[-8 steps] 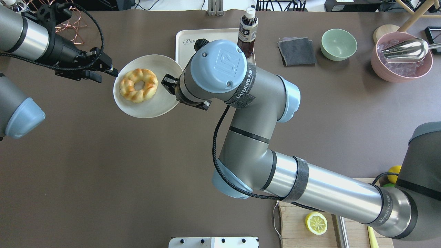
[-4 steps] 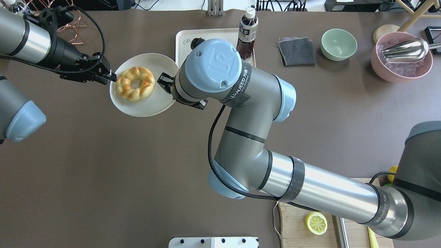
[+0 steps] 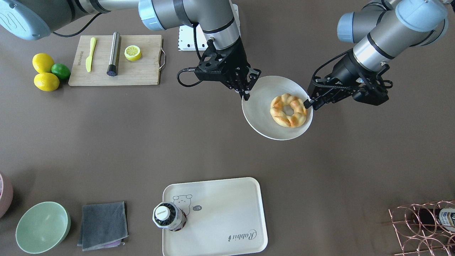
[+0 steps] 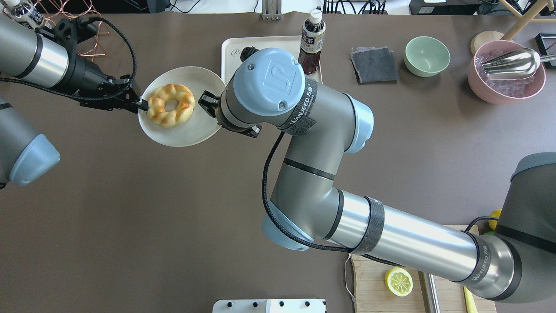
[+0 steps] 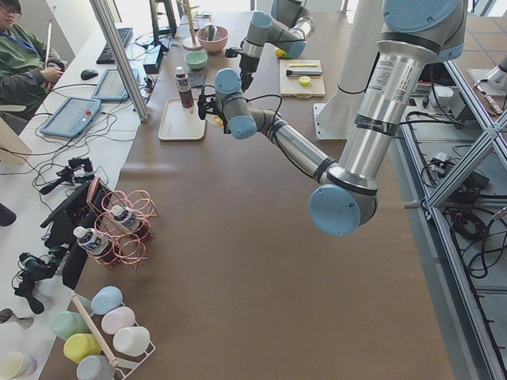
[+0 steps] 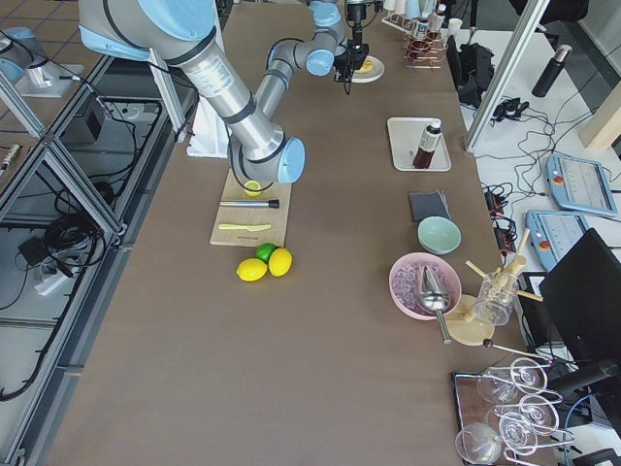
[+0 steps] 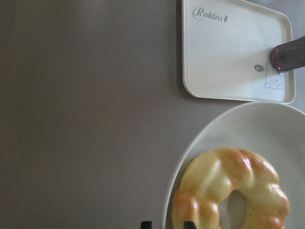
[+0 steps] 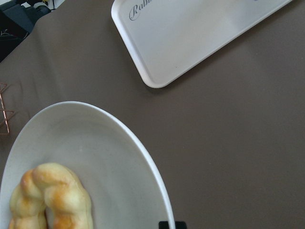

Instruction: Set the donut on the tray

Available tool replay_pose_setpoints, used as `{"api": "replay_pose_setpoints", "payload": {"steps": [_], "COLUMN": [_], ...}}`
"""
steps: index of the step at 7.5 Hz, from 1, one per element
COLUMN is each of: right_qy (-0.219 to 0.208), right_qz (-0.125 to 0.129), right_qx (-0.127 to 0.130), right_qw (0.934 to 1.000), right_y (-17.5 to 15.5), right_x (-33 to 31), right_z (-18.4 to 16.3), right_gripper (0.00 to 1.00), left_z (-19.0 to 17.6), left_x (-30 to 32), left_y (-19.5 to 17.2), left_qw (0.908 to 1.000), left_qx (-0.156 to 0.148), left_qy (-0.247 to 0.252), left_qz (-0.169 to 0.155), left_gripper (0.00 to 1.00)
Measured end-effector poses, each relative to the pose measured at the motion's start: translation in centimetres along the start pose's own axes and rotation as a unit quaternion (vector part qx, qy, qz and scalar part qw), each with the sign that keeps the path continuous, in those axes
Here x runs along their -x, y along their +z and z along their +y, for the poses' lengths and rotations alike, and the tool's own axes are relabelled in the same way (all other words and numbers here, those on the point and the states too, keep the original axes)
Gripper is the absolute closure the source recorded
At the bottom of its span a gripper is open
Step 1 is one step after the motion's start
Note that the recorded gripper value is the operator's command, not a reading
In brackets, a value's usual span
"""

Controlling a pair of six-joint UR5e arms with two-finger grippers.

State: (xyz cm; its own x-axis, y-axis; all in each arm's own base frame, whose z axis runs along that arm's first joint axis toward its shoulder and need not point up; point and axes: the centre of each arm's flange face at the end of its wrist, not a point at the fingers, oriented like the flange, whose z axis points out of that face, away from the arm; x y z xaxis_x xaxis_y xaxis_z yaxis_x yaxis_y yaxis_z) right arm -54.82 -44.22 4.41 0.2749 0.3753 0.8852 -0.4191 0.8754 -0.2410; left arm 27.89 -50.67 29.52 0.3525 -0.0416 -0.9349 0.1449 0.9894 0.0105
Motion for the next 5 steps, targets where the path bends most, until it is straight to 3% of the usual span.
{"api": "replay_pose_setpoints", "payload": {"steps": [5], "right_qy": [0.001], "right_qz": [0.0], "right_qx": [-0.002], "right_qw": [1.0], "right_y": [-0.08], "right_x": [0.01], "right_z": [-0.28], "right_gripper": [1.0], "left_z": [0.43], "left_x": [0.04], "left_y": [0.14], "left_qw": [1.0], "left_qx": [0.004], "left_qy": [0.003], "left_qz": [0.0], "left_gripper": [0.7]}}
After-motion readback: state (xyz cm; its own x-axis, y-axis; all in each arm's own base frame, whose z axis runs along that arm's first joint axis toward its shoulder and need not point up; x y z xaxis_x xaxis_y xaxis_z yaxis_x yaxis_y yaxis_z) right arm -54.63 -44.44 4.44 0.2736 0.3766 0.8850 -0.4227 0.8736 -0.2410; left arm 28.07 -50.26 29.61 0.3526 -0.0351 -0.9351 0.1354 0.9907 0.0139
